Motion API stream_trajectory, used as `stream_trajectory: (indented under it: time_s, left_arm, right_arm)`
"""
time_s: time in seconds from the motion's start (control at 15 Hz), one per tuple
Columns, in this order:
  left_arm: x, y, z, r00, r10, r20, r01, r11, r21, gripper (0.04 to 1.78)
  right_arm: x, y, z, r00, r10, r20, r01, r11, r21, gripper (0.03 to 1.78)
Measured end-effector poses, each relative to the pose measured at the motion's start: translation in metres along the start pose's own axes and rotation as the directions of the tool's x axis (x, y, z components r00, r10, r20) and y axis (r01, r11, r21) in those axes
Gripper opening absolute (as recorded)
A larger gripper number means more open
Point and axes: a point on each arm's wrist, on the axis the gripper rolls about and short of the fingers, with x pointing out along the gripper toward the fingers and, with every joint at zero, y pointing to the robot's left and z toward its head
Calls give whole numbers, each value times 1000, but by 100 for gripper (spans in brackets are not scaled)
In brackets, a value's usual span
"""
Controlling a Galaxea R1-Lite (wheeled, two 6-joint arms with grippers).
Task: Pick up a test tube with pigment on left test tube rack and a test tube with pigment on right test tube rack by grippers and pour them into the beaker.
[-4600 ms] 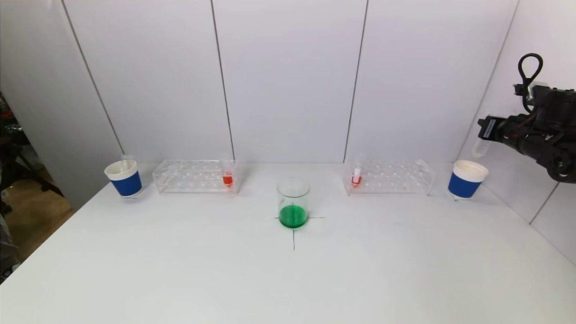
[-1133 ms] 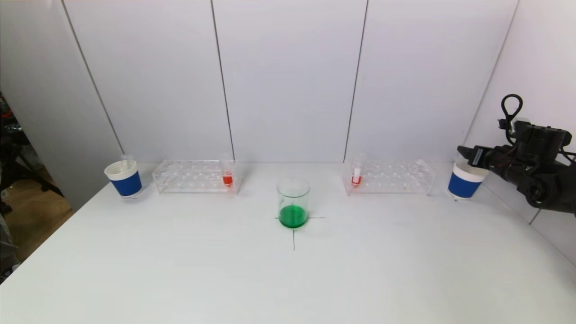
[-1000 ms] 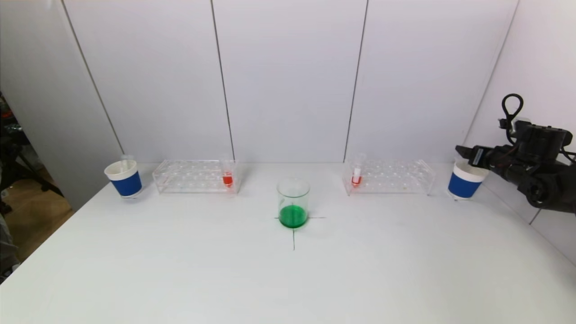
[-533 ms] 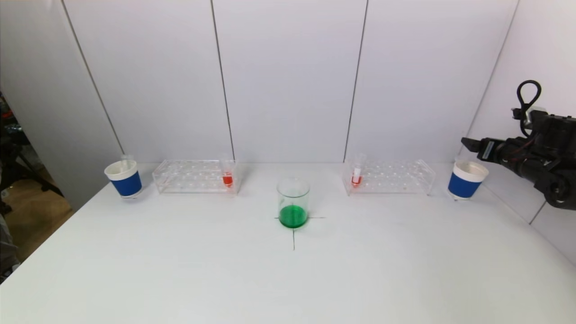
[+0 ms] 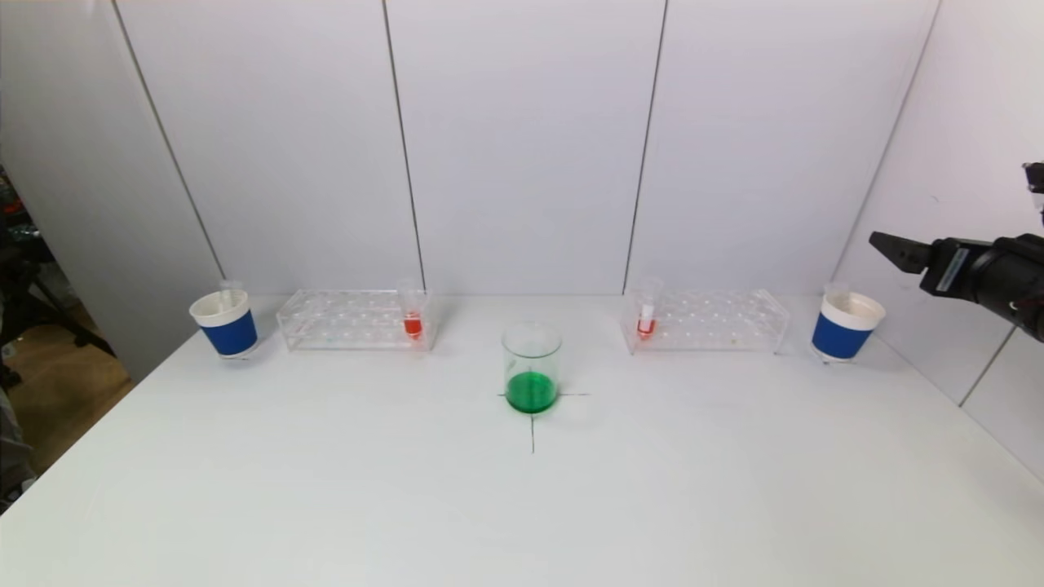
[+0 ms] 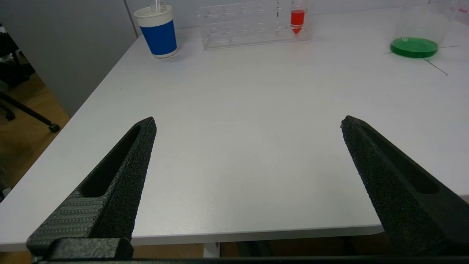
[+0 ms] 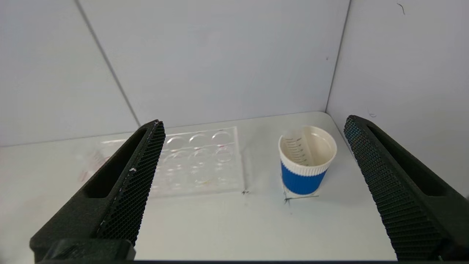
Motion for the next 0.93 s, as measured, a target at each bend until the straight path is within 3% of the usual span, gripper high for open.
stream_trajectory:
  time_s: [0.27, 0.93]
  left_arm:
    - [0, 0, 0, 1000, 0, 0, 0, 1000, 0, 176]
    - [0, 0, 0, 1000, 0, 0, 0, 1000, 0, 176]
  right_arm:
    - [-76, 17, -11, 997, 70, 15, -70, 998, -6, 177]
    - [-215, 25, -55, 979, 204, 5, -204, 979, -6, 177]
